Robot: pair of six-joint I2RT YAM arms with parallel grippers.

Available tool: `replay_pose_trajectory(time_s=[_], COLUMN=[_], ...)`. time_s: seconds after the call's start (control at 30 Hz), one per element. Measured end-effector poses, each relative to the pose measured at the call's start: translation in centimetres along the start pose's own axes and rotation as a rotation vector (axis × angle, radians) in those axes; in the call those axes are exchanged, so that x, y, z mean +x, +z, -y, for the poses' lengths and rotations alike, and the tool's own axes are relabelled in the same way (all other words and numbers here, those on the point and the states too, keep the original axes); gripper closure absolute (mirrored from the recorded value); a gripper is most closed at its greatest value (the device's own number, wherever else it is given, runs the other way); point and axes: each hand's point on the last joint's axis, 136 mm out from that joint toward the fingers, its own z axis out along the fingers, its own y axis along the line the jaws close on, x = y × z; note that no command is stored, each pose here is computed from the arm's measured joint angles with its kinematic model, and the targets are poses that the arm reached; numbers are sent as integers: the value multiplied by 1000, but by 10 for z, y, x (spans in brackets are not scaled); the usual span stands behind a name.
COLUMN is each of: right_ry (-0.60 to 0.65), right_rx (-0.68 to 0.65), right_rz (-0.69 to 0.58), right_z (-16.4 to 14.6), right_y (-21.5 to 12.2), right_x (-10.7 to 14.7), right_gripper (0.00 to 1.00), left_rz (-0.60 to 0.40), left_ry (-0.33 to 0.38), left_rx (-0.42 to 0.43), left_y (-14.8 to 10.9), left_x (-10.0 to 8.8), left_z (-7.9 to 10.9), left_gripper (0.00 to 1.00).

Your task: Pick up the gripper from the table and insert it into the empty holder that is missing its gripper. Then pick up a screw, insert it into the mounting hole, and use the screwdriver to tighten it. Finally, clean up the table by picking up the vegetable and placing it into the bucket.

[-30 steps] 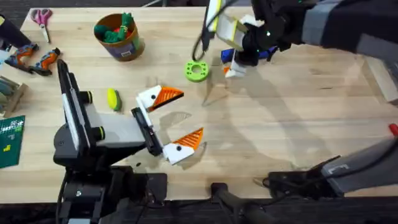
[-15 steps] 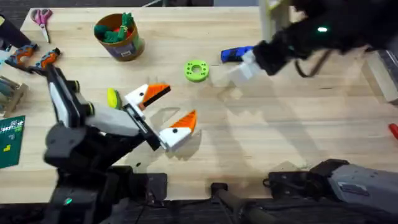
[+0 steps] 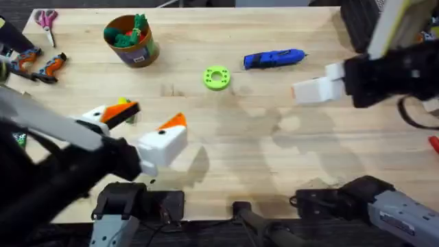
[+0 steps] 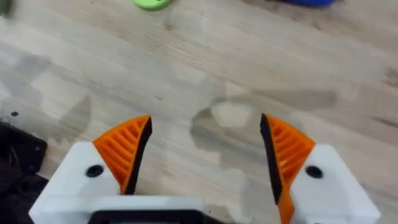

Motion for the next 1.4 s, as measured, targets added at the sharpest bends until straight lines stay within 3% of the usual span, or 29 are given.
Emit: replay_pose_trajectory(time_s=[0.17,0.3,0.5,0.7,0.93,1.07,1.4], right_ry=[109,163,174,173,175,176,176], right_rx=[41,91,181,206,211,212,213], right_rz=[-58,-78,-91,-138,-174,-193,-198], right_z=[16,28,45,51,53,54,54], right_y=[-11,-23,-31,-22,-13,-8,-7], right_x=[18,21,15,15,14,14,14], right_gripper=[7,6,8,7,9,8,8], left_rz=[-223,-343,-471,-562,-685,-718,-792], left_ry=[-83,-119,-150,-275,-433,-486,-546], left_rx=[-161,-225,-308,-481,-605,-629,-682], left_y=[-12,-7,21,52,89,106,134], left_x=[-8,-28,-34,-31,-9,3,30], left_z=[-19,-30,-56,-105,-171,-197,-227], left_gripper=[15,15,15,15,15,15,15])
